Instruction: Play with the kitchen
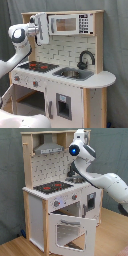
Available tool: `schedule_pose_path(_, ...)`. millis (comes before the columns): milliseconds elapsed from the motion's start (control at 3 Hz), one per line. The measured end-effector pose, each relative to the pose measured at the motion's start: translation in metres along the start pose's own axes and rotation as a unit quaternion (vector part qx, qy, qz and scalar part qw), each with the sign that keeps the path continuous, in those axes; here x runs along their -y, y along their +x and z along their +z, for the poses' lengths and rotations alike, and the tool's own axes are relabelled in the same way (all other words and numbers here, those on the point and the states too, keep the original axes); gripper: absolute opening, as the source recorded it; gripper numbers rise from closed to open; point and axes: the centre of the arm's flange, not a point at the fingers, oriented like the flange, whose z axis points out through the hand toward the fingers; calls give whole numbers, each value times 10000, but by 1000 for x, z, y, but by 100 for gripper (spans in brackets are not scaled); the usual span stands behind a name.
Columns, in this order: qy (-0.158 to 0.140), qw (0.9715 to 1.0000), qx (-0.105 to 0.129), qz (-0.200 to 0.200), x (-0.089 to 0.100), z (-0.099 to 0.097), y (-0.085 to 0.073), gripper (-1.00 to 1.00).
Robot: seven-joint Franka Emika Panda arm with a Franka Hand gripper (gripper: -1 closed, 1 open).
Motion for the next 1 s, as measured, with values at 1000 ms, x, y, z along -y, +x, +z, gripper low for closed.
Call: schedule_pose_path(1000, 386, 9991, 185, -64, -49, 3, -42, -100)
